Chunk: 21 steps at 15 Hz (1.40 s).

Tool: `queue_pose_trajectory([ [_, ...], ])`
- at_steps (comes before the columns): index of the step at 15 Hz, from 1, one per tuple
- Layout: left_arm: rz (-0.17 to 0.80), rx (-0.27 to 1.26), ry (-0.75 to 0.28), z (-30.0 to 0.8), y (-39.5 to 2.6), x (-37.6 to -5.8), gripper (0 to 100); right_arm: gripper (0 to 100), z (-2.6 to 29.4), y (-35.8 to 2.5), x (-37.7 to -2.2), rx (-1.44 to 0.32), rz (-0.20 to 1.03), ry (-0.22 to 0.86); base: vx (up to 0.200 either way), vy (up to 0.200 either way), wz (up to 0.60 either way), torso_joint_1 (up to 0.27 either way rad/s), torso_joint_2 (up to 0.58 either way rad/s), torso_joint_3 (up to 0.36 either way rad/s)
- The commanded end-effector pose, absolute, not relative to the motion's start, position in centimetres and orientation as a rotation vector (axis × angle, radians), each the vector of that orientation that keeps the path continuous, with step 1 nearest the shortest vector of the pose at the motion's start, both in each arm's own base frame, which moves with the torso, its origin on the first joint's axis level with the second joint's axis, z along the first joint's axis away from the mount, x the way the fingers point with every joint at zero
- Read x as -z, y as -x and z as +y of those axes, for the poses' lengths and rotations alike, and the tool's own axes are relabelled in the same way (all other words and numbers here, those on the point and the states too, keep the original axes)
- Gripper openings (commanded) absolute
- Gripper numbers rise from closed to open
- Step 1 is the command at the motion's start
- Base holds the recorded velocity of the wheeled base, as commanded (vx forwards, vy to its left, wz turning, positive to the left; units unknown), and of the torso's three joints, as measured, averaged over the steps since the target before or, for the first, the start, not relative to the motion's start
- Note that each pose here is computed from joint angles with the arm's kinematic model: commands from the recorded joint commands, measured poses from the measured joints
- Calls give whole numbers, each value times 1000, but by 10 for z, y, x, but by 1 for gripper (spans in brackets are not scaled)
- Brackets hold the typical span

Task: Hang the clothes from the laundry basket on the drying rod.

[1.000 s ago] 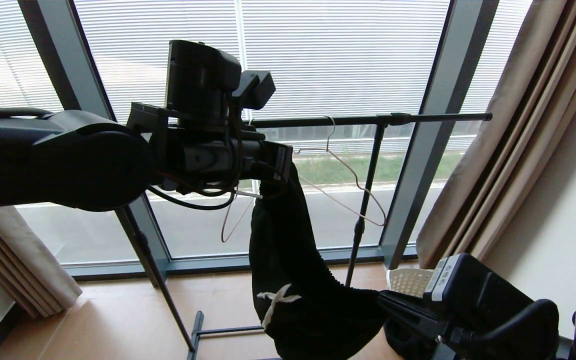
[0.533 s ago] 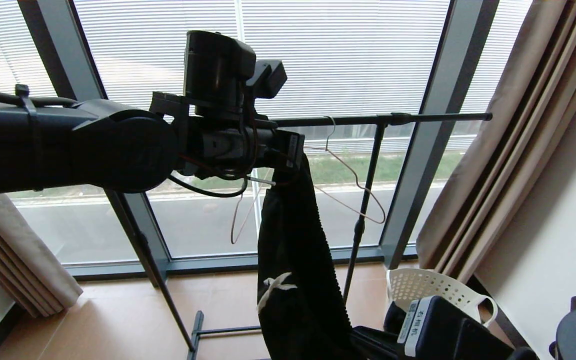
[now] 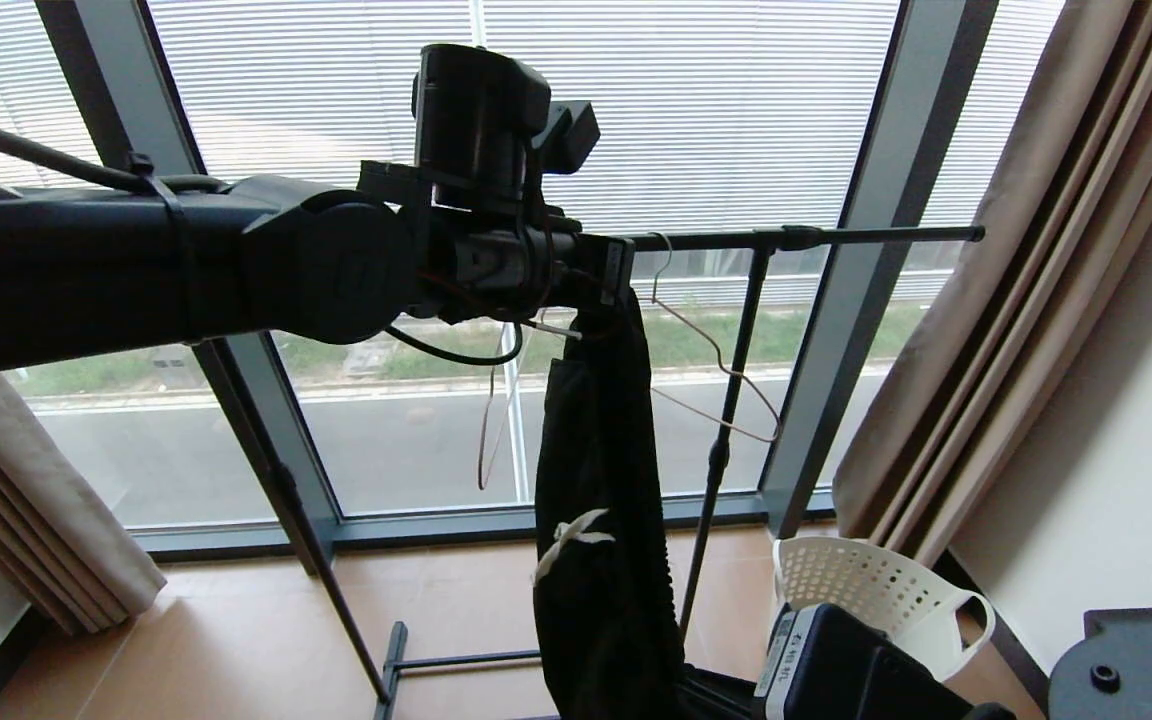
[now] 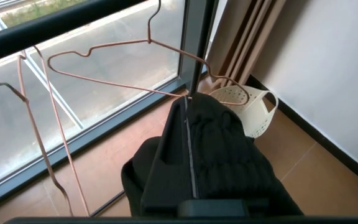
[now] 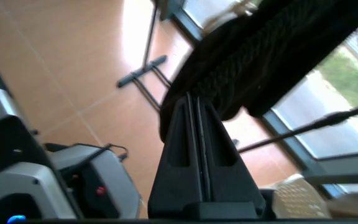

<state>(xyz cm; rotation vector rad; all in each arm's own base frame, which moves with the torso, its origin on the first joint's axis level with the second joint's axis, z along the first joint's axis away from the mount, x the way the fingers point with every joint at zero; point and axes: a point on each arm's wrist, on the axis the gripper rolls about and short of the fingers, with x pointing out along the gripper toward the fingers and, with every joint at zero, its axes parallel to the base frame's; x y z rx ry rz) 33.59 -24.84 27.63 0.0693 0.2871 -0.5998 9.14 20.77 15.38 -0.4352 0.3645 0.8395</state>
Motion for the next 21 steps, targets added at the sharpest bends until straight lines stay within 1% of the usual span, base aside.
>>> queue_pose_trajectory([
  [1, 296, 597, -71, -252, -342, -270, 0, 0, 209, -92, -154, -846, 369, 423, 0, 0, 0, 0, 0, 0],
  [5, 297, 580, -66, -246, -346, -270, 0, 0, 208, -91, -155, -843, 367, 420, 0, 0, 0, 0, 0, 0],
  [7, 304, 573, -63, -242, -345, -270, 0, 0, 203, -98, -155, -807, 376, 417, 0, 0, 0, 0, 0, 0],
  [9, 306, 559, -62, -228, -336, -277, 0, 0, 191, -119, -154, -705, 396, 409, 0, 0, 0, 0, 0, 0],
  [10, 314, 556, -66, -225, -333, -275, 0, 0, 187, -126, -155, -675, 395, 413, 0, 0, 0, 0, 0, 0],
  [12, 336, 542, -73, -210, -321, -275, 0, 0, 171, -152, -161, -565, 380, 415, 0, 0, 0, 0, 0, 0],
  [13, 355, 539, -79, -203, -312, -273, 0, 0, 163, -166, -168, -517, 370, 394, 0, 0, 0, 0, 0, 0],
  [14, 366, 539, -82, -200, -308, -271, 0, 0, 159, -172, -170, -493, 368, 386, 0, 0, 0, 0, 0, 0],
  [15, 392, 537, -90, -191, -293, -266, 0, 0, 150, -186, -176, -423, 360, 362, 0, 0, 0, 0, 0, 0],
  [17, 407, 539, -94, -180, -276, -259, 0, 0, 140, -202, -191, -357, 329, 326, 0, 0, 0, 0, 0, 0],
  [19, 428, 541, -102, -172, -262, -250, 0, 0, 140, -213, -195, -323, 321, 305, 0, 0, 0, 0, 0, 0],
  [21, 454, 542, -111, -164, -248, -244, 0, 0, 148, -229, -197, -303, 322, 269, 0, 0, 0, 0, 0, 0],
])
